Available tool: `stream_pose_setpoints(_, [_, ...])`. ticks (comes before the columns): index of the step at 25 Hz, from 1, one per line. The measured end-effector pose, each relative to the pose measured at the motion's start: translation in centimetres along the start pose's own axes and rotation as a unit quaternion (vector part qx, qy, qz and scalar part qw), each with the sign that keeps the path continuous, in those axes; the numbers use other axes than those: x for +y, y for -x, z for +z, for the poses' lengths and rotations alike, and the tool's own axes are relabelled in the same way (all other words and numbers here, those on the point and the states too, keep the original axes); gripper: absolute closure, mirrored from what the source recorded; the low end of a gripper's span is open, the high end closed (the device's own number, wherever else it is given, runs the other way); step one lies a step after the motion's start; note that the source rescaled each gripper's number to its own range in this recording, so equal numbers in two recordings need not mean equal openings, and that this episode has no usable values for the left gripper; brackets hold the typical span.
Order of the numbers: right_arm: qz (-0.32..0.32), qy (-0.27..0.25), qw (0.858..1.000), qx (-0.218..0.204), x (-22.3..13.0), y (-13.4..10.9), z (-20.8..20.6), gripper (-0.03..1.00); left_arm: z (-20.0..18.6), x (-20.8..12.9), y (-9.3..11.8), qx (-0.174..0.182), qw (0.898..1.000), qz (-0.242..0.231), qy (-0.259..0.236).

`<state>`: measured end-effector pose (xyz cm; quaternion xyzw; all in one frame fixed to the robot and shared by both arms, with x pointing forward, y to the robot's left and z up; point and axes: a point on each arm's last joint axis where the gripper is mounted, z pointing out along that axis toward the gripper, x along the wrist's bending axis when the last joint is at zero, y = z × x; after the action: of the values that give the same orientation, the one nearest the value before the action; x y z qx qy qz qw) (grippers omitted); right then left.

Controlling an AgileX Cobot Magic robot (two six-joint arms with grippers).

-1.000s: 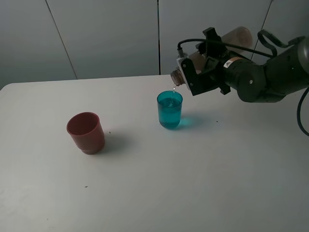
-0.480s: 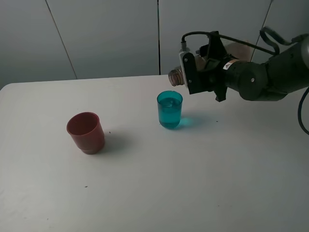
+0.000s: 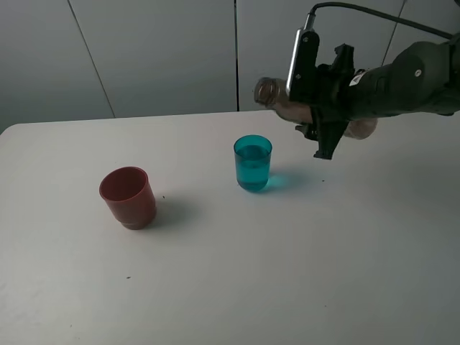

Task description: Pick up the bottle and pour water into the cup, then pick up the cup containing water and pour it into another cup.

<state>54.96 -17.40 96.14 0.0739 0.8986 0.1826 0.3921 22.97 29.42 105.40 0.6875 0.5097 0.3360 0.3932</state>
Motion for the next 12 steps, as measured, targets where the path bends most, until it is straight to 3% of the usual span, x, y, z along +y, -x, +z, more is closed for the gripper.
stream_pose_setpoints(5, [0.174, -0.019, 0.984, -0.008, -1.7, 1.0, 0.0, 0.97, 0.0, 0.0, 0.0, 0.0, 1.0, 0.0, 0.0])
stream_pose_setpoints(7, [0.244, -0.019, 0.969, -0.017, -2.0, 1.2, 0.0, 0.97, 0.0, 0.0, 0.0, 0.0, 1.0, 0.0, 0.0])
stream_pose_setpoints(12, [0.401, 0.001, 0.914, -0.053, -2.1, 2.0, 0.0, 0.97, 0.0, 0.0, 0.0, 0.0, 1.0, 0.0, 0.0])
